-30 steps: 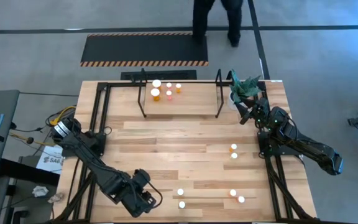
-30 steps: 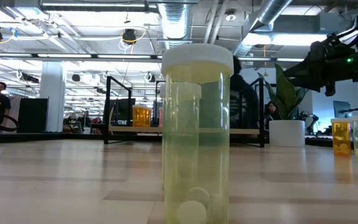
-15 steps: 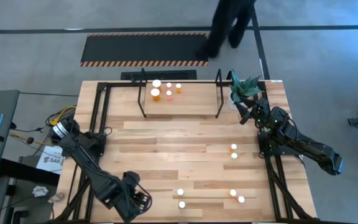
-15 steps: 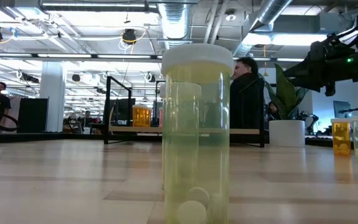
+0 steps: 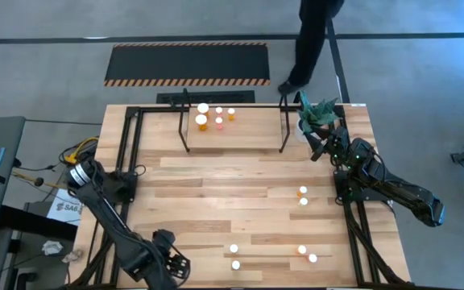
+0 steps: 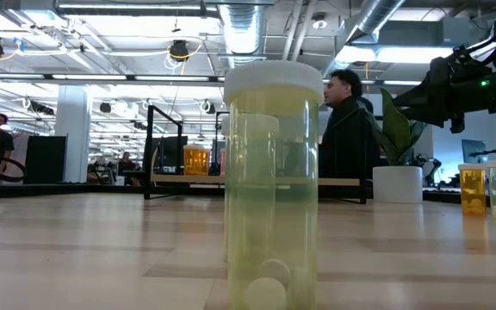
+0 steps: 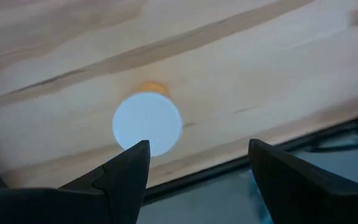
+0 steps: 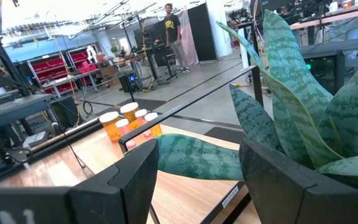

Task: Pick and place medicine bottles onto shelf by color
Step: Put the big orange pill bottle on the shelf aligned with the other big orange pill bottles

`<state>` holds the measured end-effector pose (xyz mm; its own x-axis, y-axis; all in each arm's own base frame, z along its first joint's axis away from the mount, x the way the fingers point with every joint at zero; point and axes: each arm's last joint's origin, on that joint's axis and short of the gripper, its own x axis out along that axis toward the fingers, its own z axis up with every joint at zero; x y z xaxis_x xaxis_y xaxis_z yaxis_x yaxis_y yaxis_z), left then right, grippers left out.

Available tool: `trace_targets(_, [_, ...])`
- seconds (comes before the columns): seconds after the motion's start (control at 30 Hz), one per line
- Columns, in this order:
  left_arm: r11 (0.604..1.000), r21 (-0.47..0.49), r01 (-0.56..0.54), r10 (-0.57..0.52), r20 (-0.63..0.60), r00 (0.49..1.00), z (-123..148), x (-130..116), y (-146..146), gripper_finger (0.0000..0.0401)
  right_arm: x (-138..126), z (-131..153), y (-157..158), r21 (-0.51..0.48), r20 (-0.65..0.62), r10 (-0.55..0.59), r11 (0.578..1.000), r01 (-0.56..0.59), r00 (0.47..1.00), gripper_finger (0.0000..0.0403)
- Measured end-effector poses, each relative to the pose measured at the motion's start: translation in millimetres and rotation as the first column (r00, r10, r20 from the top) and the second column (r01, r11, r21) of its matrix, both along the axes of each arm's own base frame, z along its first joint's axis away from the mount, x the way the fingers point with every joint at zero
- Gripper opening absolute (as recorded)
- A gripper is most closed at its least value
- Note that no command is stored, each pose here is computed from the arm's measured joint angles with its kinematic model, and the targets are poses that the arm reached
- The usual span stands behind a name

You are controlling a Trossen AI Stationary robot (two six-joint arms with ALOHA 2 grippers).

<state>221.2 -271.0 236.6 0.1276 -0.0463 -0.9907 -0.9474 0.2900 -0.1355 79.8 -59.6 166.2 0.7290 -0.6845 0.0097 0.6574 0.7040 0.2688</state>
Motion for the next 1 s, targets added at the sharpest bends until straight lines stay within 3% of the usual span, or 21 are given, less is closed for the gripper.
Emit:
trace_targets(0.13, [1.0, 0.01, 0.003, -0.002, -0.056, 0.998, -13.3, 2.1, -4.1, 0.0259, 0.0, 0.1, 0.0, 0.0, 0.0, 0.0, 1.0, 0.0, 1.0, 0.0249])
trace_targets(0.37, [0.999, 0.034, -0.013, 0.014, -0.051, 0.999, -9.8, -0.4, -3.2, 0.0259, 0.0, 0.1, 0.0, 0.0, 0.0, 0.0, 1.0, 0.0, 1.0, 0.0249])
trace_targets(0.53, [0.998, 0.066, 0.001, 0.006, -0.113, 0.994, -9.1, -5.2, 1.3, 0.0259, 0.0, 0.0, 0.0, 0.0, 0.0, 0.0, 1.0, 0.0, 1.0, 0.0249])
trace_targets(1.0, [0.999, 0.024, -0.03, 0.032, -0.105, 0.994, -32.8, -4.9, 0.7, 0.0259, 0.0, 0.0, 0.0, 0.0, 0.0, 0.0, 1.0, 0.0, 1.0, 0.0249])
